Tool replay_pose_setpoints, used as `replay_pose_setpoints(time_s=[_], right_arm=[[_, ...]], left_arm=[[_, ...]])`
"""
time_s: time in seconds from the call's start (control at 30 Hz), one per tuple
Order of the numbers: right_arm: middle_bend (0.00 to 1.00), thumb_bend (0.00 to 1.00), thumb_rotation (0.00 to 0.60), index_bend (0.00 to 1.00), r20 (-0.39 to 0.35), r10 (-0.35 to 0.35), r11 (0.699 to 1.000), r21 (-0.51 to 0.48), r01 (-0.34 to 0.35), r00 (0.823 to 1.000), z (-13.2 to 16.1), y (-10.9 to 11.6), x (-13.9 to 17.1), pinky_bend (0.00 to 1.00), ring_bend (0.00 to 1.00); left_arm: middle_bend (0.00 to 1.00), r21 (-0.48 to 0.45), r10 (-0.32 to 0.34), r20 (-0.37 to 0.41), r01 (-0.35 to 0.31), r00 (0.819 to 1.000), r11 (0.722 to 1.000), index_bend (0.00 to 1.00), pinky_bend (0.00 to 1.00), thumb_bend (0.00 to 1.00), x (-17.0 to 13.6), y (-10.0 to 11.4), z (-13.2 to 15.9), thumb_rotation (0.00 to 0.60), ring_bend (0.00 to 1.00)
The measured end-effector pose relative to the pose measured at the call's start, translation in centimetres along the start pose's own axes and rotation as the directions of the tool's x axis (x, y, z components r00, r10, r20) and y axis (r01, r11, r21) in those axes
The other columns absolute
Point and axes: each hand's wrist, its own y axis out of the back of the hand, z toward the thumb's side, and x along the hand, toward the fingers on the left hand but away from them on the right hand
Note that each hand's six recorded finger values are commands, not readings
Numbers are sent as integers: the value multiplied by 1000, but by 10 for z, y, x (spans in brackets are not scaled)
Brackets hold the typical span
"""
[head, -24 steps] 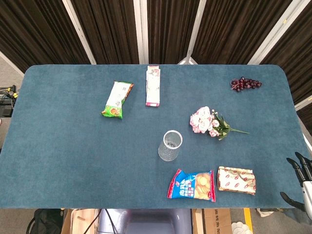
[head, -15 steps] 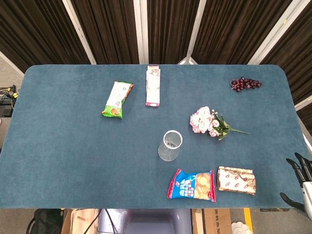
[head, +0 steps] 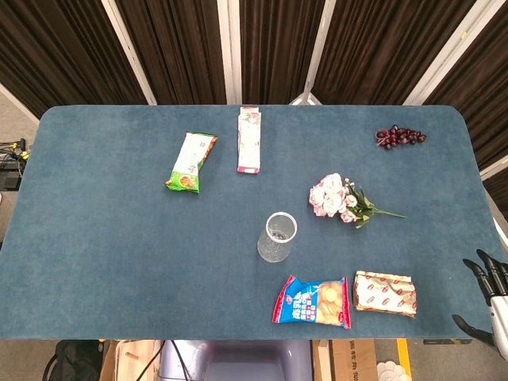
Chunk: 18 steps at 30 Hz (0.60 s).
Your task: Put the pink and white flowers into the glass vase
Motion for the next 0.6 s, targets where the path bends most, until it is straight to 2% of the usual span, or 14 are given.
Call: replay_pose_setpoints(time_s=[0.2,0.33,0.47,0.6], right_arm=[[66,143,600,158,-10,37,997,-65,-38,999,2,-7,-8,105,107],[67,123,600,158,-25,69,990,-124,-72,997,4,-11,-21,97,96],[67,115,600,158,-55,108,977,-181,-116,993,10,-14,-47,96,95],[67,115,600,158,-79,147,969,-189,-159,986,18,-17,-78,96,95]], left_arm=[[0,-5,40,28,-40,999,999,149,0,193,-3,4,4,600,0],[0,0,40,23,-40,999,999,149,0,193,-5,4,3,600,0],[0,7,35,13,-35,999,999,148,0,192,-5,3,3,600,0],[0,19,32,1,-32,999,999,148,0,193,-4,1,2,600,0]])
